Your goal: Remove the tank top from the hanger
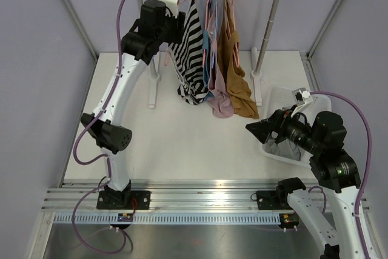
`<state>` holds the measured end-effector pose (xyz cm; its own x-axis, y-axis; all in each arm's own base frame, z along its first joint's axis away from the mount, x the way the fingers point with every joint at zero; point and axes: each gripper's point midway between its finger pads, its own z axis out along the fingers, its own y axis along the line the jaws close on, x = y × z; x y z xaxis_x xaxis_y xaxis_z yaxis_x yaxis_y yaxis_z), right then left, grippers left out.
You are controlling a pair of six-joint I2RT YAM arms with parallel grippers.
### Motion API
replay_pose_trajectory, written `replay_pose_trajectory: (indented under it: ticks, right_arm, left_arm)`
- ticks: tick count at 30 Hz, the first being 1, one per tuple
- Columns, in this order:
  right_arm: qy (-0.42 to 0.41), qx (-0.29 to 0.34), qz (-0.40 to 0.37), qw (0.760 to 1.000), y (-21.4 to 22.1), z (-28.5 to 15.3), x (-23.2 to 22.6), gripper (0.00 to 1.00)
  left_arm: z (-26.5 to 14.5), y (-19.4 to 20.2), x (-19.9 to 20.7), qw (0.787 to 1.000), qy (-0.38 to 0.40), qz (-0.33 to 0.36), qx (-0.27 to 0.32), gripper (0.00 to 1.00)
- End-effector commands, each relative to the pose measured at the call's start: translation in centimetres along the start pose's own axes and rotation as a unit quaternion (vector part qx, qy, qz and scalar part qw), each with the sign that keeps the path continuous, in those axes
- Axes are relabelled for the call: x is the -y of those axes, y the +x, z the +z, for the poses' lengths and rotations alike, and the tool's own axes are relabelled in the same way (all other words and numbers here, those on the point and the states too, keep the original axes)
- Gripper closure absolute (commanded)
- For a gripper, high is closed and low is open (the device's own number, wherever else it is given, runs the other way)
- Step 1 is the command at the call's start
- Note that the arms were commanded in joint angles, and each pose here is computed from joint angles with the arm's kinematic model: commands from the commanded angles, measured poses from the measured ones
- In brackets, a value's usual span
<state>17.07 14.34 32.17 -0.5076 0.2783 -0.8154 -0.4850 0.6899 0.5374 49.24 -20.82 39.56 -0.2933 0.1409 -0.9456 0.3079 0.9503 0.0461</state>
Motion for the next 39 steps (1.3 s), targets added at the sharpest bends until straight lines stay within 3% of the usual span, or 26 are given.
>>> replay_pose_trajectory:
  ticks: [1,6,9,14,16,21,24,39]
  right_arm:
    - [-0.038,0.008,-0.005,0.999,-0.4,-0.2,-1.5,0.08]
    - [-0.043,0.005,-0.004,0.999,-0.3,-0.1,-1.6,0.10]
    - [-0.045,0.004,0.000,0.999,-0.2,0.0,-1.6,0.11]
    - [-0.048,-0.004,0.011,0.999,0.2,0.4,-1.3,0.12]
    - [-0.051,-0.003,0.015,0.999,0.2,0.5,-1.4,0.13]
    - [-0.049,-0.006,0.013,0.999,0.4,0.2,-1.5,0.14]
    - [-0.047,-0.008,0.011,0.999,0.5,0.1,-1.5,0.14]
    - [-0.060,0.006,-0.005,0.998,-0.4,-0.7,-2.5,0.13]
  left_arm:
    - [0.2,-3.7,-1.0,0.998,0.006,-0.001,0.063,0.38]
    - [2.1,-2.8,-1.5,0.998,0.018,-0.001,0.054,0.45]
    - [2.4,-3.1,-1.9,0.998,0.016,-0.004,0.059,0.59]
    - [2.5,-3.9,-1.4,0.997,0.033,-0.009,0.074,0.61]
    - [2.8,-4.1,-1.3,0.996,0.033,-0.012,0.077,0.74]
    - [2.7,-4.9,-0.6,0.994,0.050,-0.028,0.091,0.81]
    - [2.5,-5.3,-0.6,0.993,0.049,-0.036,0.096,0.99]
    - [-8.6,-12.3,-0.6,0.978,0.048,-0.077,0.186,1.00]
